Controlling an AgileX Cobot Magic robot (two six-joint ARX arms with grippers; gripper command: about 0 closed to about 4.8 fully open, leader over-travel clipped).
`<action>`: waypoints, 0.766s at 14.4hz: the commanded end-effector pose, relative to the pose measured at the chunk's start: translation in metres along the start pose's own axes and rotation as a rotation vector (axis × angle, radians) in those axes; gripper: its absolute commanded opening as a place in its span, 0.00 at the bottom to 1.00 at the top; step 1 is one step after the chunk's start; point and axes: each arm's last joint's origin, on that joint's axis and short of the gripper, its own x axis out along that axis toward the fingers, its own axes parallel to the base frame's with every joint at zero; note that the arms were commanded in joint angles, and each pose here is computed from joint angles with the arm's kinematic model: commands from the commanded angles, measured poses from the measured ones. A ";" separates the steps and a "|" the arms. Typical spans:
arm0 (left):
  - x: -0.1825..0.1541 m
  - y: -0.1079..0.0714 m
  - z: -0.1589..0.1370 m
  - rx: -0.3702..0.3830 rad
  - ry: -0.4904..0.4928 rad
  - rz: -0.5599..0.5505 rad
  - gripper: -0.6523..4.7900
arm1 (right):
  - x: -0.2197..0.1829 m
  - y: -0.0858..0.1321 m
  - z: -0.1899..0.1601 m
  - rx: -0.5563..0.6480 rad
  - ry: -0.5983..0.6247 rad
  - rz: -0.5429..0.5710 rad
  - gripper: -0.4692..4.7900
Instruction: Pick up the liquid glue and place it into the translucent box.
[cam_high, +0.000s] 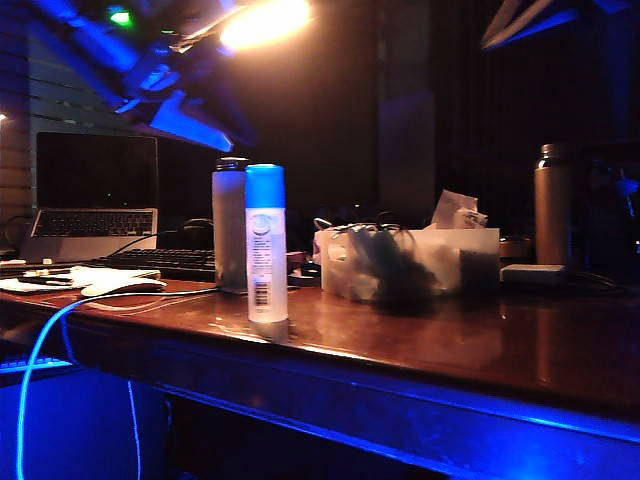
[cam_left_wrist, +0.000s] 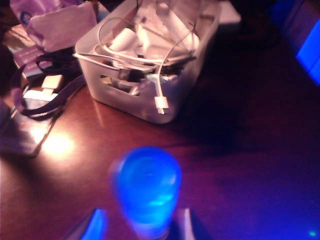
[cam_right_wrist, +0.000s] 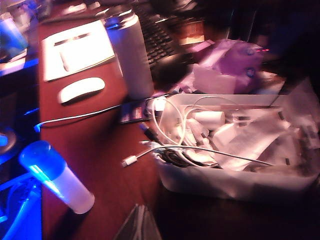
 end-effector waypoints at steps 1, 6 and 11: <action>0.000 -0.002 0.001 0.003 0.011 0.025 1.00 | 0.006 0.009 0.003 -0.027 -0.017 0.020 0.09; 0.009 0.000 -0.002 -0.050 0.009 0.040 1.00 | 0.006 0.009 0.003 -0.025 -0.017 0.021 0.09; 0.046 0.006 -0.021 -0.126 0.036 0.027 1.00 | 0.007 0.012 0.003 -0.029 -0.015 0.034 0.09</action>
